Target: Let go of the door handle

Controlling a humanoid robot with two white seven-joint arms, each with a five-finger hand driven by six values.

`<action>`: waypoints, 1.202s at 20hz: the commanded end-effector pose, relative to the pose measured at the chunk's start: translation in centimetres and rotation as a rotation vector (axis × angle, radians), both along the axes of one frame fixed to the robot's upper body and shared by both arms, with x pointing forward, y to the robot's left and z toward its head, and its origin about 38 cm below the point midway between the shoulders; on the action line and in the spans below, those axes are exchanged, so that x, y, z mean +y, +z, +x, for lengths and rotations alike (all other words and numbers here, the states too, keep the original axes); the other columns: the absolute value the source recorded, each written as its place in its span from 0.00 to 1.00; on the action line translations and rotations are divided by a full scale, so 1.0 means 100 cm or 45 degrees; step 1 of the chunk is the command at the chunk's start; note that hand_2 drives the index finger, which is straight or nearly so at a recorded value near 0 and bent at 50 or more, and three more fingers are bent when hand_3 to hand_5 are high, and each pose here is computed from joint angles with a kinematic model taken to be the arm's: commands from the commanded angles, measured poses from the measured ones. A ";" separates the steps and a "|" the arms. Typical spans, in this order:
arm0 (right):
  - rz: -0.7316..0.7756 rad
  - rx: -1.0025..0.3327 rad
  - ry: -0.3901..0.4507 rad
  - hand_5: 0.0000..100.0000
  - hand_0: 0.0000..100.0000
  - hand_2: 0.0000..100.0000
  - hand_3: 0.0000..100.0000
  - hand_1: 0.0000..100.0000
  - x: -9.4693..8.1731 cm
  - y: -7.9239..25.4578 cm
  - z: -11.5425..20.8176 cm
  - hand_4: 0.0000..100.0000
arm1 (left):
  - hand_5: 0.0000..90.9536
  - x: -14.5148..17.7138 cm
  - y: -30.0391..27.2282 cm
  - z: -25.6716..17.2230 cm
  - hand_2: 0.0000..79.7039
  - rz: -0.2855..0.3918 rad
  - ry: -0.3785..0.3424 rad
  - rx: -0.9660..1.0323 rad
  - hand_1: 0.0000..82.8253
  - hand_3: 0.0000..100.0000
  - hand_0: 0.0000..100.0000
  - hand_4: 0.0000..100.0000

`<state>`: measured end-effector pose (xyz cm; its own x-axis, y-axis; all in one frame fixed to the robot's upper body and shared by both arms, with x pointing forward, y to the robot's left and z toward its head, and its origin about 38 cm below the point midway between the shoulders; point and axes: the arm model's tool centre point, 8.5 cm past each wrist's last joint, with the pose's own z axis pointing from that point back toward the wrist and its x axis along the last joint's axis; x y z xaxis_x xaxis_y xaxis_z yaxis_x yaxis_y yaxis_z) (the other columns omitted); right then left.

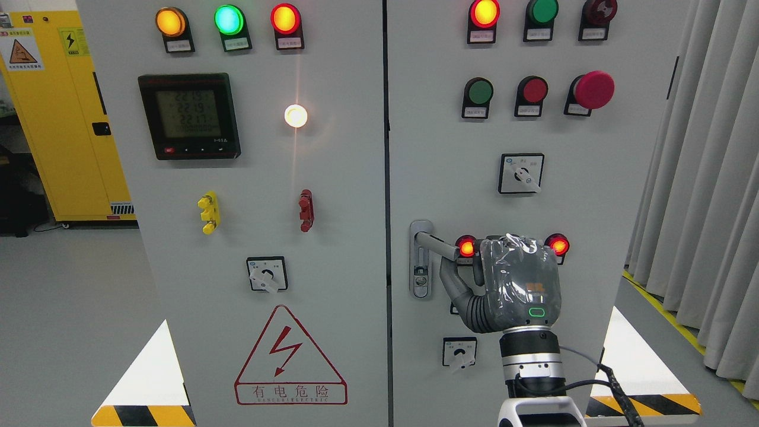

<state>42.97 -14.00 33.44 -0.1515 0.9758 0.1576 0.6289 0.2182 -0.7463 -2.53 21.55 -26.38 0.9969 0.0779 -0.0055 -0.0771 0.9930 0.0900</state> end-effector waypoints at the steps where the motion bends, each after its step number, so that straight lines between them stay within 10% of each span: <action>1: 0.001 -0.006 0.001 1.00 0.55 1.00 1.00 0.36 0.000 0.001 -0.001 1.00 | 0.00 0.000 0.000 0.005 0.00 -0.001 0.000 -0.020 0.67 0.00 0.12 0.00; 24: 0.003 -0.014 0.002 1.00 0.56 1.00 1.00 0.35 -0.001 0.003 -0.002 1.00 | 0.00 0.000 0.000 0.005 0.00 -0.001 0.000 -0.020 0.67 0.00 0.12 0.00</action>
